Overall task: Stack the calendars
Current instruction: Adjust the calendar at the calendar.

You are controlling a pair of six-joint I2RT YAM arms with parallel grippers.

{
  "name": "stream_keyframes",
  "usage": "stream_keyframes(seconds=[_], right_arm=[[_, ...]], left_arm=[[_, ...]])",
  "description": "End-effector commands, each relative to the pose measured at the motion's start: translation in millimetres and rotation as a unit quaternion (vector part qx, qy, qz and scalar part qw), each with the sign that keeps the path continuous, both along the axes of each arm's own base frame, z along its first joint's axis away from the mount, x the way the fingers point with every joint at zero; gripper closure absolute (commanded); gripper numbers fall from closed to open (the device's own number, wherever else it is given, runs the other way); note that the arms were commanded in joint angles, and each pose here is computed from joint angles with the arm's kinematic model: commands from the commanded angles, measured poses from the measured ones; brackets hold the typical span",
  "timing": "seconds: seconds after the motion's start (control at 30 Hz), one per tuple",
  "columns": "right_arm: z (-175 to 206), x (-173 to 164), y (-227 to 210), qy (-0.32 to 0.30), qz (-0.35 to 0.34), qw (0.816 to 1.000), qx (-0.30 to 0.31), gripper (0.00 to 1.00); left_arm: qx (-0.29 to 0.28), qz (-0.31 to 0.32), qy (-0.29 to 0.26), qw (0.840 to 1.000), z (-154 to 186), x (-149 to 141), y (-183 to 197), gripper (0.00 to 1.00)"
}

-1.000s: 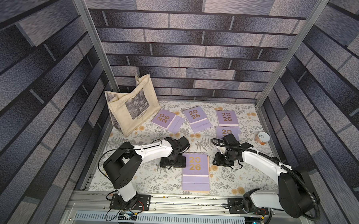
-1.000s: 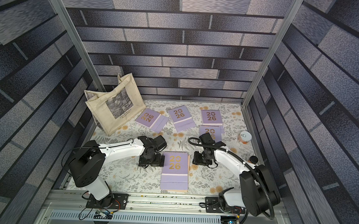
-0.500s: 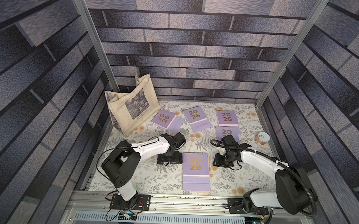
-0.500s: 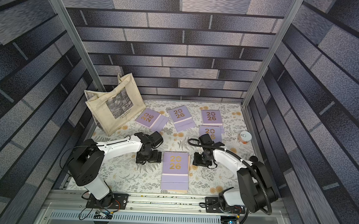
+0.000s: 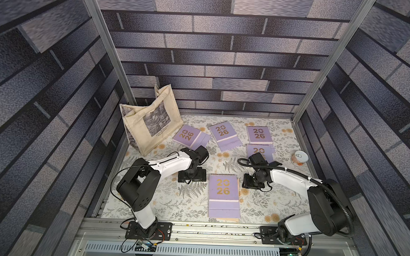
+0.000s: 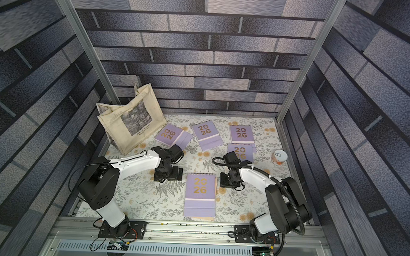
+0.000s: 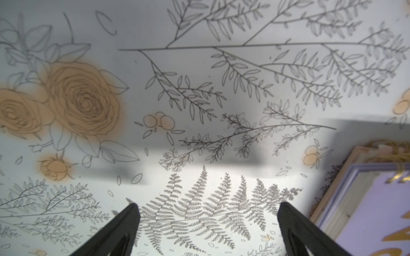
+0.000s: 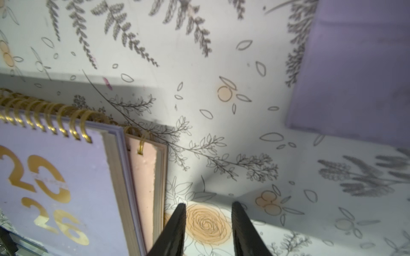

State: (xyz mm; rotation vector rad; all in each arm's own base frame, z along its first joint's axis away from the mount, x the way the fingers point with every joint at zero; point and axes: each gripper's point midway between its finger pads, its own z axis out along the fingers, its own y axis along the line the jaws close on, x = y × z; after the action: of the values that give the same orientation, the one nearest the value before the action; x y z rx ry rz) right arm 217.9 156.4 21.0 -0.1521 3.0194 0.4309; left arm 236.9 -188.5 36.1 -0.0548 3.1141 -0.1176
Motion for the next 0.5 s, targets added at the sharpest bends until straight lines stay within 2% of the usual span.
stream_keyframes(seconds=[0.0, 0.17, 0.47], right_arm=[[-3.2, 7.9, 0.5, -0.007, -0.009, 1.0, -0.02, 0.63], [-5.7, 10.4, 9.6, -0.011, 0.003, 0.999, -0.042, 0.64], [-5.5, 19.7, 23.3, -0.012, 0.009, 0.999, -0.042, 0.64]], left_arm=[[0.0, -0.011, 0.001, 1.0, 0.2, 4.1, -3.1, 0.0], [-0.003, -0.016, 0.008, 1.0, -6.1, 2.0, -8.7, 0.01], [-0.015, -0.017, 0.007, 1.0, -9.1, 4.4, -15.5, 0.01]])
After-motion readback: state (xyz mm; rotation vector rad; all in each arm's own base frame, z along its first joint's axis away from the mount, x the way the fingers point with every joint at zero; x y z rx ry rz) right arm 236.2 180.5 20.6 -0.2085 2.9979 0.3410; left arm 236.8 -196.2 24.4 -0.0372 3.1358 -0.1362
